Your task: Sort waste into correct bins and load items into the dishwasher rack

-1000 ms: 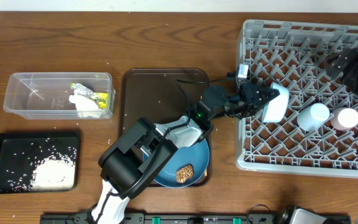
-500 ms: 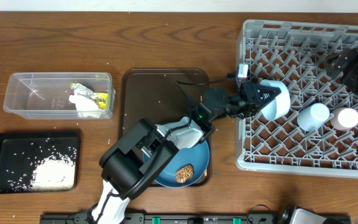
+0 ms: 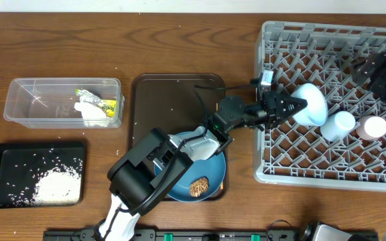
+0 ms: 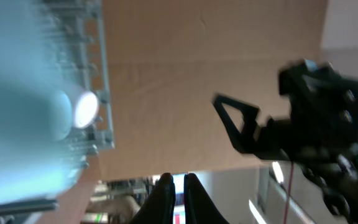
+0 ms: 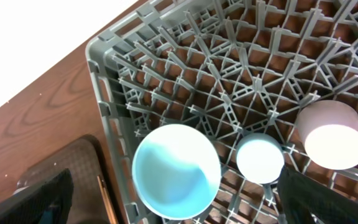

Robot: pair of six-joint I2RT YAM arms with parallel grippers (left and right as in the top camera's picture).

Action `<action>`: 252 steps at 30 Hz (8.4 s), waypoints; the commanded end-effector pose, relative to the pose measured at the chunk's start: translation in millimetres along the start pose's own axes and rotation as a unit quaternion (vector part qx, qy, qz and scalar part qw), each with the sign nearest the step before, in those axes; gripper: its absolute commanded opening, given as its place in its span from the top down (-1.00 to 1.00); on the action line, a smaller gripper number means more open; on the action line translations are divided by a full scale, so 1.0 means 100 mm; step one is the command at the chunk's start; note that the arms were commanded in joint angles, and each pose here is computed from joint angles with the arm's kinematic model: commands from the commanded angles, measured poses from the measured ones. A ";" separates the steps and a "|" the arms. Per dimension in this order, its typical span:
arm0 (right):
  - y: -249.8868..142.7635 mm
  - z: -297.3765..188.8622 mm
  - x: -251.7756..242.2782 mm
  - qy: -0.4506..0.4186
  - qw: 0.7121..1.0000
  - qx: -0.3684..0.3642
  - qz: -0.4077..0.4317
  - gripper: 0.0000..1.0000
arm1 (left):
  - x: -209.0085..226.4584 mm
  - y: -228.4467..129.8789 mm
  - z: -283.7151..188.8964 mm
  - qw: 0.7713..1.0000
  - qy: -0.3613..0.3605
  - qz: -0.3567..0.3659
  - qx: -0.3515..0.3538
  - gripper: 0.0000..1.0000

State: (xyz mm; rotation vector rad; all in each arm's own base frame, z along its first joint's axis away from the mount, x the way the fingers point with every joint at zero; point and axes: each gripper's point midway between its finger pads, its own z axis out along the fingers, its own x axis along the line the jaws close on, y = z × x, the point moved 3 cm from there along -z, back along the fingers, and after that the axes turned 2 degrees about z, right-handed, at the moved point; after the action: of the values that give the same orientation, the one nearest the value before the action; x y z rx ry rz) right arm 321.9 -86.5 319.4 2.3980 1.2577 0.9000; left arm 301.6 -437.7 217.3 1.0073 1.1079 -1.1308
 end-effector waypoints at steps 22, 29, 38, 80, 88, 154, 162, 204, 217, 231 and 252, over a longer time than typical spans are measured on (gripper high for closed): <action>-0.11 0.03 0.11 0.007 0.999 0.023 -0.032 -0.94 | 0.00 0.27 -0.43 0.980 0.035 0.179 0.081 0.43; -0.26 0.07 0.15 0.006 0.998 0.054 -0.025 -0.94 | -0.11 0.45 -0.77 0.942 0.223 0.249 0.029 0.19; -0.60 0.40 0.00 -0.013 0.993 0.116 0.018 -0.88 | -0.86 0.55 -1.63 0.814 0.433 0.374 -0.101 -0.96; -0.19 0.59 -0.50 0.012 0.994 0.072 0.087 -0.97 | 0.06 -0.48 -0.23 0.579 0.362 0.680 0.267 -0.57; -0.18 0.58 -0.59 -0.007 0.994 0.068 0.089 -0.97 | 0.17 -0.43 -0.01 0.508 0.314 0.754 0.276 -0.50; 0.15 0.28 -0.95 0.096 0.985 0.005 0.146 -0.97 | -0.12 -0.14 0.14 0.747 0.293 0.585 0.124 0.88; 0.14 0.28 -0.95 0.096 0.984 0.006 0.147 -0.97 | -0.92 -0.21 -0.04 0.864 0.164 0.458 0.131 0.87; 0.10 0.28 -0.95 0.095 0.983 0.017 0.154 -0.98 | -0.61 0.28 -0.16 0.991 -0.135 0.011 0.016 0.88; 0.09 0.28 -0.95 0.095 0.984 0.017 0.150 -0.97 | 0.22 0.56 -0.13 0.996 -0.009 -0.058 -0.060 0.87; 0.10 0.28 -0.95 0.093 0.985 0.016 0.147 -0.98 | 0.53 0.52 -0.14 0.996 0.014 -0.081 -0.046 0.46; 0.10 0.28 -0.95 0.093 0.985 0.016 0.147 -0.98 | 0.36 1.10 -0.87 0.975 0.206 0.054 -0.060 -0.96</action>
State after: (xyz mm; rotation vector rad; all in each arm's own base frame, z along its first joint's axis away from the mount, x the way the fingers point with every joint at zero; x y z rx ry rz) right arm 304.9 -171.3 263.8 2.6418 0.9649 1.2214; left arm 397.5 -357.7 151.5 1.0770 1.5462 -0.9441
